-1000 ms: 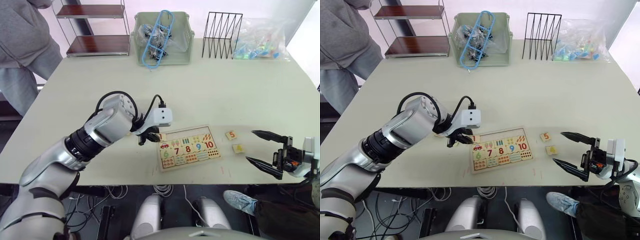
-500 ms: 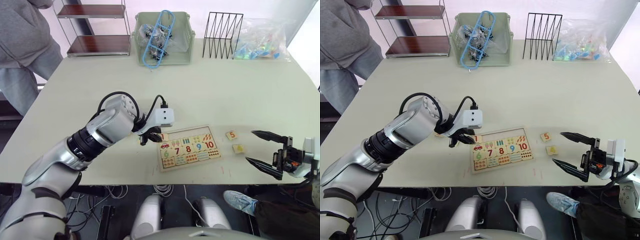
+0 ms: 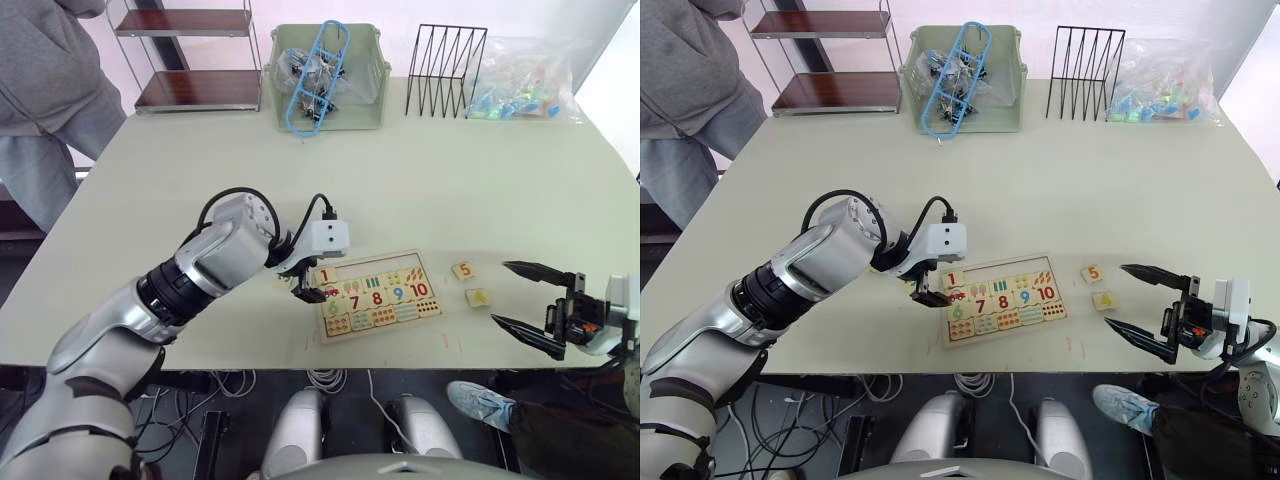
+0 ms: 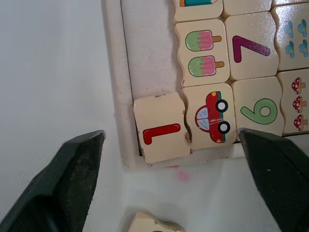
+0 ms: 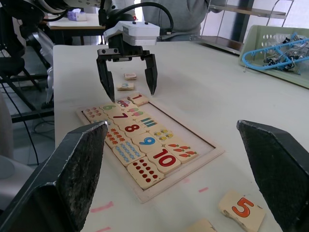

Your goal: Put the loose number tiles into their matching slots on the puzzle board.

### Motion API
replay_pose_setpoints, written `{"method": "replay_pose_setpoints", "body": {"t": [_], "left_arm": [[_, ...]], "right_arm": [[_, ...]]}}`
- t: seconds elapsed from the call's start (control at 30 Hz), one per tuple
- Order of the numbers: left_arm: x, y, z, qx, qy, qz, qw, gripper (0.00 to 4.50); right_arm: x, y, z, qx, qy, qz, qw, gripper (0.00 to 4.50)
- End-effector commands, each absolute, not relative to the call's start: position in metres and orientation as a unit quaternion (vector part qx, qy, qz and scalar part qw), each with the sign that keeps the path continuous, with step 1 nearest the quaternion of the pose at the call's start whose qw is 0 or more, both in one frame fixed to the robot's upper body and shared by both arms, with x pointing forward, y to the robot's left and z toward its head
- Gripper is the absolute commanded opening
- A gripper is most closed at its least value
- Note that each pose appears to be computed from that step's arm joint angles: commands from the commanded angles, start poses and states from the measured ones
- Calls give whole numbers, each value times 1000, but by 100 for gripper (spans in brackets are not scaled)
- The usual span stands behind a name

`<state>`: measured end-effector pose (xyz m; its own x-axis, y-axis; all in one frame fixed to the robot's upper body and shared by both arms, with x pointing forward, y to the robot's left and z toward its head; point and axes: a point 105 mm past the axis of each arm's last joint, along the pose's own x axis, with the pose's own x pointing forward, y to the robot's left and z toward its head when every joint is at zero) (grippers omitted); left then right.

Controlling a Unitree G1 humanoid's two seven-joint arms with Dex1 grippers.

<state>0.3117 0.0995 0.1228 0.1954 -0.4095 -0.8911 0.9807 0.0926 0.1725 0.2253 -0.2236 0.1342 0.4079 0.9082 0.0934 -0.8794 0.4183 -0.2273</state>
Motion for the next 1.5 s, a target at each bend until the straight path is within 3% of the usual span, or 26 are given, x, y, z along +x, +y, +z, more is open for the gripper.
{"method": "replay_pose_setpoints", "body": {"t": [0.03,0.5,0.9,0.93,0.97,1.03,1.2,1.5], "left_arm": [[316,99,135,403,329,-530,669,443],[331,126,165,342,260,-543,722,443],[345,148,156,278,165,-531,783,443],[344,148,155,272,157,-537,783,390],[342,148,154,268,156,-546,779,366],[336,149,151,266,155,-561,768,251],[328,152,140,266,175,-583,748,17],[316,145,121,266,218,-601,721,4]], "right_arm": [[224,-225,143,-88,-115,532,834,450],[223,-224,143,-86,-118,530,835,450],[226,-222,144,-83,-120,532,834,450],[226,-222,144,-83,-120,532,834,450],[226,-223,144,-83,-120,532,834,450],[226,-223,144,-83,-119,531,835,450],[227,-222,145,-82,-120,531,835,450],[226,-224,143,-82,-119,528,837,450]]}}
